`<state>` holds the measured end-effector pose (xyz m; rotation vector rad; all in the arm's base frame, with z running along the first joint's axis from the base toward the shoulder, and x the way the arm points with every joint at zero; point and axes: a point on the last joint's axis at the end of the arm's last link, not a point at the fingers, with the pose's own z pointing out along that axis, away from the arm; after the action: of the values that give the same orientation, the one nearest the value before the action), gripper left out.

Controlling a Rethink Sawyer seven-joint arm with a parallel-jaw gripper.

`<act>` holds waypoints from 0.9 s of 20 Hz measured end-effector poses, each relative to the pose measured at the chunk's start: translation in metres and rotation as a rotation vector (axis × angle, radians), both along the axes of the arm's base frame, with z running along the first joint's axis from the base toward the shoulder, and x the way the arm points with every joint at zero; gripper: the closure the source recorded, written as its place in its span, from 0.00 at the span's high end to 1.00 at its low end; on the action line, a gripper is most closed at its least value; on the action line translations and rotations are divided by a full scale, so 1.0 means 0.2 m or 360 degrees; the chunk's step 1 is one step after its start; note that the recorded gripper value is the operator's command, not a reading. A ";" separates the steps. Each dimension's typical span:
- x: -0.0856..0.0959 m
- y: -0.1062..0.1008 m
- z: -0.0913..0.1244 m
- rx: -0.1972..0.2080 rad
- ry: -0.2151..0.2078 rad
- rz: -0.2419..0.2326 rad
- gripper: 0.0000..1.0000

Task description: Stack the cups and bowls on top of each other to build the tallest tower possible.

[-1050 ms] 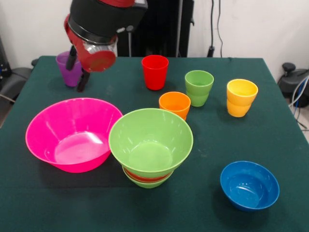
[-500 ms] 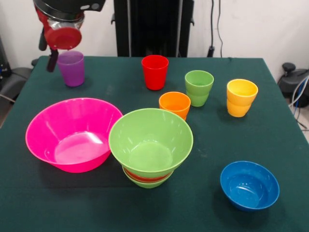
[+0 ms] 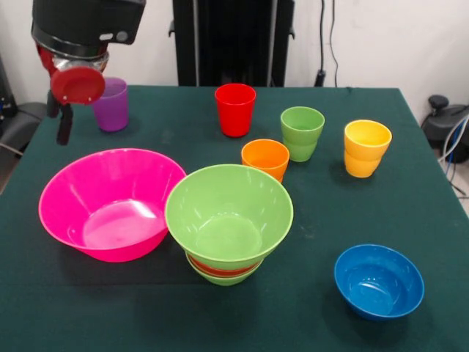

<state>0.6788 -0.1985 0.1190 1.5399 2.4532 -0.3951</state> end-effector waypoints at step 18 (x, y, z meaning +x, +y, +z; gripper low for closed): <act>-0.03 0.04 -0.24 0.0349 -0.0191 -0.0070 1.00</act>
<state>0.6729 -0.1908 0.0717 1.6505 2.4397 -0.0392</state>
